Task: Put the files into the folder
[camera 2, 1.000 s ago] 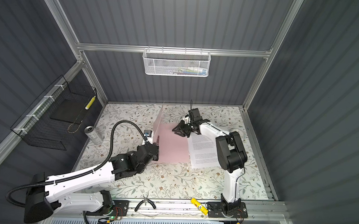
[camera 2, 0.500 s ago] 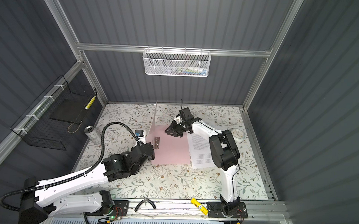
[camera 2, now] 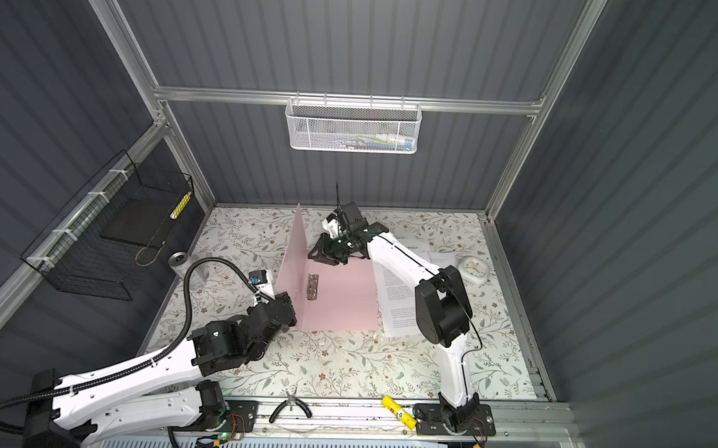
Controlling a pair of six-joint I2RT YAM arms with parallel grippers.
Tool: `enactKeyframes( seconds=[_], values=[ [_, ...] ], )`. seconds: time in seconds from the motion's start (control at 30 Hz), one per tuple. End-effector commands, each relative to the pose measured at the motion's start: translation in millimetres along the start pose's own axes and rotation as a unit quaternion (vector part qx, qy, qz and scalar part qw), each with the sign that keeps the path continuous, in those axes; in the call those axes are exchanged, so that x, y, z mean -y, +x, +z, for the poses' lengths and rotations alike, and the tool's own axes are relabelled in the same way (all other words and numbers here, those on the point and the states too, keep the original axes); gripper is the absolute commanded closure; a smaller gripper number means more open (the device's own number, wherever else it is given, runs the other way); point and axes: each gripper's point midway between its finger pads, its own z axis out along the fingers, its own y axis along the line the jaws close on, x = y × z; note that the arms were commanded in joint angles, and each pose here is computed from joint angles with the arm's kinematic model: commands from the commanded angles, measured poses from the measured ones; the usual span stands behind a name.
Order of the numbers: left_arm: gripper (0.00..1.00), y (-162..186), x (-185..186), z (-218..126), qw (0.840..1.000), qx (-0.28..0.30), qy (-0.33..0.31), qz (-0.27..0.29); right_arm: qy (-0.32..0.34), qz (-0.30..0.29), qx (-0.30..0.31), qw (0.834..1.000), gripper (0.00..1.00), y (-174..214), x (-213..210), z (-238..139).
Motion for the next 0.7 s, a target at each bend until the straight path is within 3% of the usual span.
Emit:
enactKeyframes(
  seconds=[0.0, 0.07, 0.13, 0.27, 0.37, 0.67],
  values=[
    [1.0, 6, -24, -2, 0.999, 0.007, -0.027, -0.033, 0.031, -0.016, -0.012, 0.999, 0.72, 7, 4, 3],
    [1.0, 8, -34, -4, 0.999, 0.01, -0.034, -0.04, 0.04, -0.023, -0.017, 0.999, 0.72, 10, 4, 8],
    [0.94, 10, -42, -6, 0.998, 0.016, -0.038, -0.049, 0.051, -0.036, -0.02, 0.998, 0.71, 12, -1, 12],
    [0.56, 11, -62, -11, 0.996, 0.03, -0.055, -0.062, 0.059, -0.053, -0.029, 0.996, 0.71, 17, -13, 22],
    [0.38, 9, -76, -16, 0.994, 0.041, -0.068, -0.068, 0.061, -0.055, -0.043, 0.996, 0.7, 23, -17, 35],
    [0.3, -17, -107, -44, 0.991, 0.08, -0.084, -0.07, 0.071, -0.083, -0.067, 0.992, 0.7, 34, -38, 72]
  ],
)
